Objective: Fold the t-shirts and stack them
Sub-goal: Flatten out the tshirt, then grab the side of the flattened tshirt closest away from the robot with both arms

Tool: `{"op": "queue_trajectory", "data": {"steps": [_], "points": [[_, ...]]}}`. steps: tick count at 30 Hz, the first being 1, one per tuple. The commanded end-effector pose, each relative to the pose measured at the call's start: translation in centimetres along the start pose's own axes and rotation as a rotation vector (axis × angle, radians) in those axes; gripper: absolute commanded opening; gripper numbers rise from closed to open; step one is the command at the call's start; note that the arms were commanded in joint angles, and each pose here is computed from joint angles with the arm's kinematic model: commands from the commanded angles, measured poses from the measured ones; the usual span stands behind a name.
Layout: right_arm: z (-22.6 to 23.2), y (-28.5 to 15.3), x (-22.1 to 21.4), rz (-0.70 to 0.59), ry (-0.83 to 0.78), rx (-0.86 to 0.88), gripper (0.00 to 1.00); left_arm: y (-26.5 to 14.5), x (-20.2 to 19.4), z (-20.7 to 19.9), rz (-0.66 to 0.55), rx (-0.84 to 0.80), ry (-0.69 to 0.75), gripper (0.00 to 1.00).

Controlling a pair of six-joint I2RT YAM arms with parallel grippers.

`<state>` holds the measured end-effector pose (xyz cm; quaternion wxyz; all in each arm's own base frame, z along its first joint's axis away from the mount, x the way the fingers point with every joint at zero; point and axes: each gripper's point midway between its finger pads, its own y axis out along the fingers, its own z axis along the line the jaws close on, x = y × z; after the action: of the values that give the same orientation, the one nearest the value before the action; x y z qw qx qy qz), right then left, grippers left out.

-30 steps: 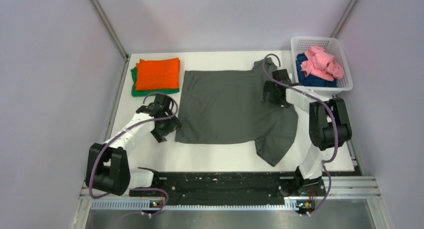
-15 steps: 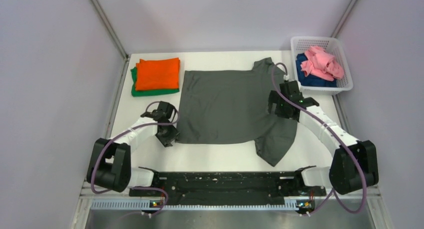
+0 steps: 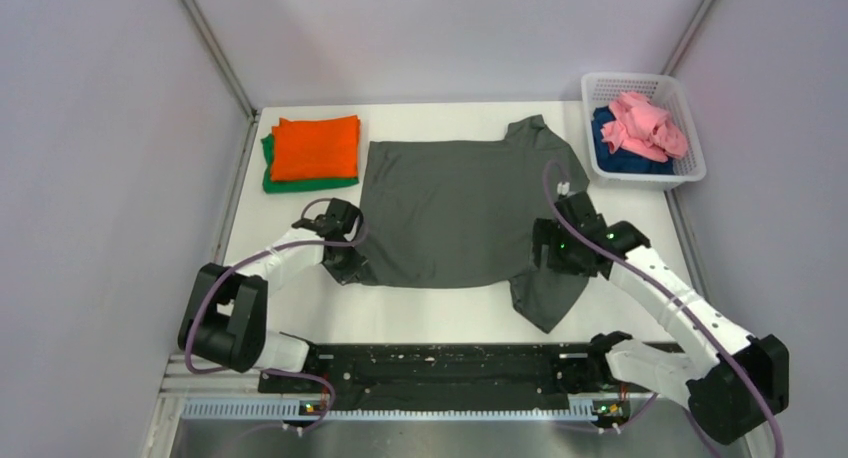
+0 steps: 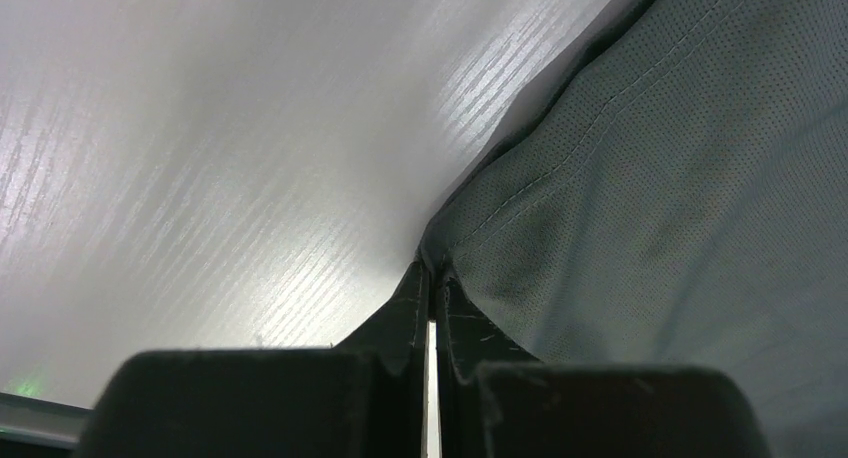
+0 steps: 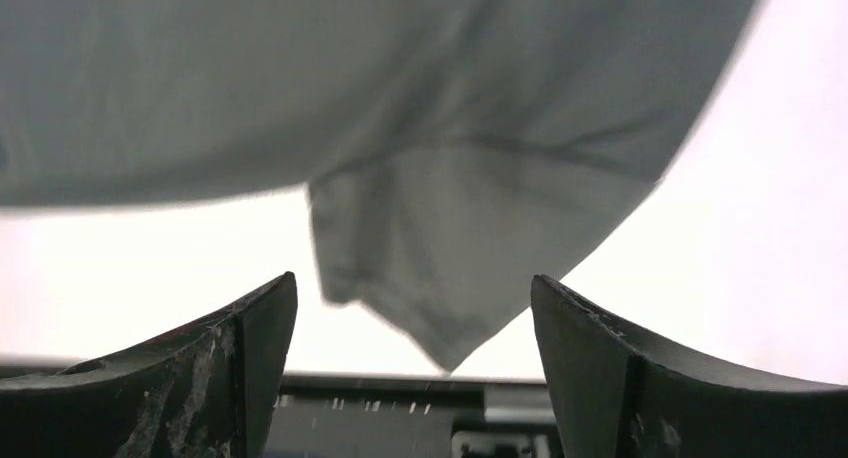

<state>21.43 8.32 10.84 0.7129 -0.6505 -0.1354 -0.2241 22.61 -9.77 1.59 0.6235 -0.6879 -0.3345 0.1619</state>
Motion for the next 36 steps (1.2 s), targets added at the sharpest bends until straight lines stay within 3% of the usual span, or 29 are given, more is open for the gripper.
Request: {"op": "queue_trajectory", "data": {"steps": [1,5,11,14,16,22,23,27,32,36], "points": [[1.8,-1.4,-7.8,0.226,-0.032,0.028,0.83,0.5,-0.8,1.8,0.007,0.075,-0.025,0.00],[2.1,-0.4,-12.3,0.337,-0.074,0.023,0.75,-0.3,-0.8,2.3,-0.002,0.083,-0.024,0.00],[4.6,2.7,-11.2,0.266,-0.104,0.107,0.57,-0.7,-0.6,2.0,-0.007,0.069,-0.023,0.00],[4.2,3.9,-11.0,0.268,-0.121,0.054,0.54,-0.7,-0.5,1.8,-0.004,0.068,-0.024,0.00],[3.4,4.4,-11.2,0.266,-0.104,0.004,0.45,-0.6,-0.8,1.8,0.005,0.068,-0.043,0.00],[0.3,4.8,-13.4,0.309,-0.061,-0.126,0.40,0.1,-1.9,2.0,0.042,0.044,-0.078,0.00],[-0.3,4.7,-14.0,0.326,-0.054,-0.145,0.36,0.1,-2.0,2.0,0.044,0.046,-0.079,0.00],[-0.2,3.5,-14.1,0.320,-0.022,-0.143,0.00,-0.1,-2.4,2.8,0.050,0.063,-0.097,0.00],[-0.4,1.0,-15.0,0.367,0.004,-0.125,0.00,-1.6,-3.1,3.6,0.069,0.062,-0.082,0.00],[0.4,-1.4,-12.8,0.300,0.016,-0.073,0.00,-3.5,-3.3,3.1,0.085,0.013,-0.067,0.00]]}}
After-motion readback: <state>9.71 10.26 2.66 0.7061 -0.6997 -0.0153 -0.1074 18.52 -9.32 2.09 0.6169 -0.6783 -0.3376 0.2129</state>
